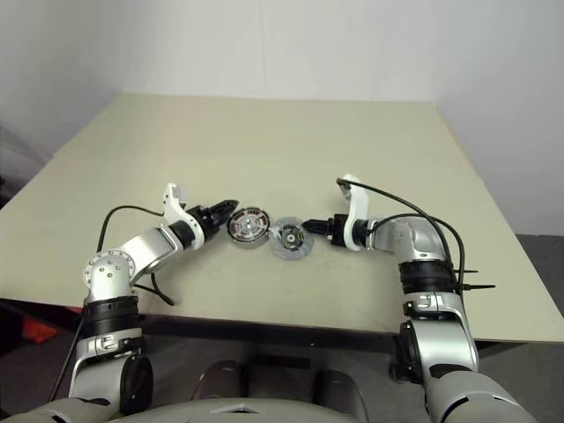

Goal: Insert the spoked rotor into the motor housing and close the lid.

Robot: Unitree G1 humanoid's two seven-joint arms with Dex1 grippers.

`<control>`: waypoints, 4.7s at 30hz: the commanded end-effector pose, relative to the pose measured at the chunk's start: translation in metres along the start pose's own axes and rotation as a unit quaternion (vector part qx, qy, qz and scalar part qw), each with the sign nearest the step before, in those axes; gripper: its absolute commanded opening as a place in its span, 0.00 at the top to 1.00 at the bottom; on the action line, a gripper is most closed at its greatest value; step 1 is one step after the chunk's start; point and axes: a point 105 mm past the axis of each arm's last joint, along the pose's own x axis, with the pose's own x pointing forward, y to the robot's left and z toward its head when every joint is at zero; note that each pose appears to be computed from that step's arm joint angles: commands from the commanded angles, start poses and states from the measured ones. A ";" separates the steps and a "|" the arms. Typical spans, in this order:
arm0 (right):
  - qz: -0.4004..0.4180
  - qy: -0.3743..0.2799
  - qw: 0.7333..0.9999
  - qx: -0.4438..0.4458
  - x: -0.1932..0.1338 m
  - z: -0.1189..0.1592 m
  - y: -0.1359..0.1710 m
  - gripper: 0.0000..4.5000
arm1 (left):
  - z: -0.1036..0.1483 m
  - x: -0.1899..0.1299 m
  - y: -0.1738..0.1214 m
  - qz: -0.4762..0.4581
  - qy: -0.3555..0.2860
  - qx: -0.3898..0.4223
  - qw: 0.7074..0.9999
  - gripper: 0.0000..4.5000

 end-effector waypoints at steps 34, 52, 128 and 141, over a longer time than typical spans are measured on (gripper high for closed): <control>0.088 0.078 0.974 0.194 -0.017 -0.061 0.024 0.41 | 0.013 -0.005 -0.005 -0.007 -0.015 0.017 1.000 0.55; 0.108 0.054 0.975 0.186 -0.002 -0.033 0.044 0.41 | 0.015 -0.007 -0.004 -0.003 -0.021 0.019 1.000 0.55; 0.102 -0.140 0.900 -0.399 0.065 0.022 0.082 0.41 | 0.051 -0.027 -0.006 -0.034 -0.147 0.436 0.887 0.55; 0.142 -0.170 0.891 -0.398 0.072 0.030 0.115 0.01 | 0.054 -0.044 0.019 -0.007 -0.127 0.424 0.897 0.55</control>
